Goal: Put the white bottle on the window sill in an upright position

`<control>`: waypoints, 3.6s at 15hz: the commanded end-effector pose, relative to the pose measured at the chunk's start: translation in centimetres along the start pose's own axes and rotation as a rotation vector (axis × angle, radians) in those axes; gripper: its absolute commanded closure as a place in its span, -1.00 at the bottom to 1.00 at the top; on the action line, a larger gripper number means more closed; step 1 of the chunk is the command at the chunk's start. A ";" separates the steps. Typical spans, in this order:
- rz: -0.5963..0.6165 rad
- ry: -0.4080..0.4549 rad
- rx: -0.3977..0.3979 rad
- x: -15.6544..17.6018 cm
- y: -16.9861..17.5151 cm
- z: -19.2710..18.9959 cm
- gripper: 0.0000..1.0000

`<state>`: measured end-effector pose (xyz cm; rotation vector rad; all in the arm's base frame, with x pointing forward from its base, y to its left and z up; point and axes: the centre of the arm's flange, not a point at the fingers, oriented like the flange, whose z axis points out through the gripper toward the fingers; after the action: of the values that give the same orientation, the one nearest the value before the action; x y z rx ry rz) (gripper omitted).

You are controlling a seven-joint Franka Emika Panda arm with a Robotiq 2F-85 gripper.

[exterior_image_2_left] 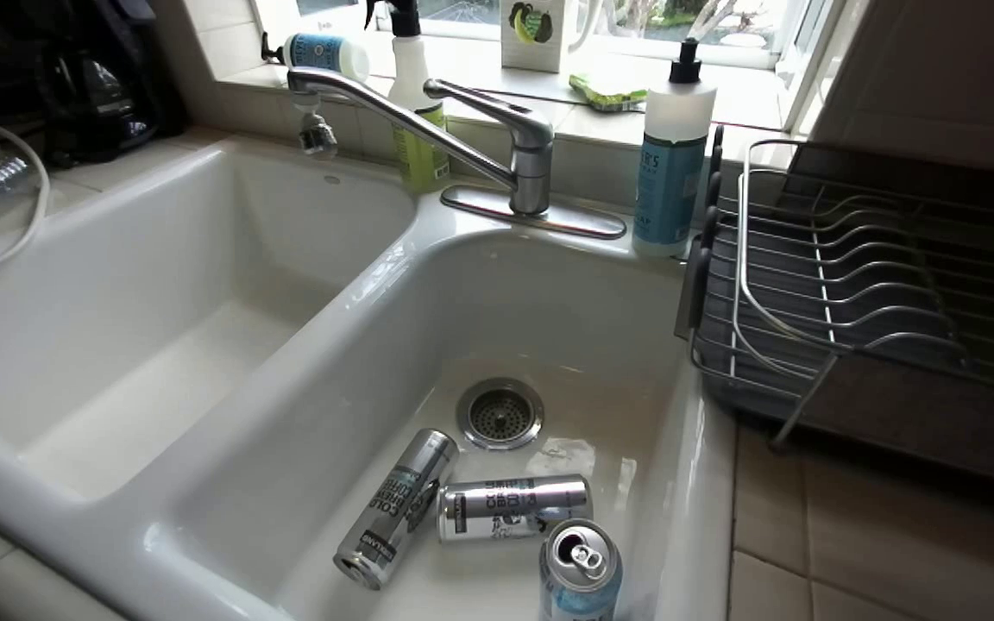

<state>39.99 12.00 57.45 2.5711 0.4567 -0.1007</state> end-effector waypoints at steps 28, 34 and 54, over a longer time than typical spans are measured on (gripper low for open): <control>-0.776 0.562 -0.066 21.2 -7.5 -11.1 -1.00; -0.928 0.711 0.011 25.0 -9.1 -8.7 -1.00; -1.216 0.855 0.141 33.4 -15.1 -4.6 -1.00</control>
<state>64.77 35.70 49.37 1.9597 2.2559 0.5311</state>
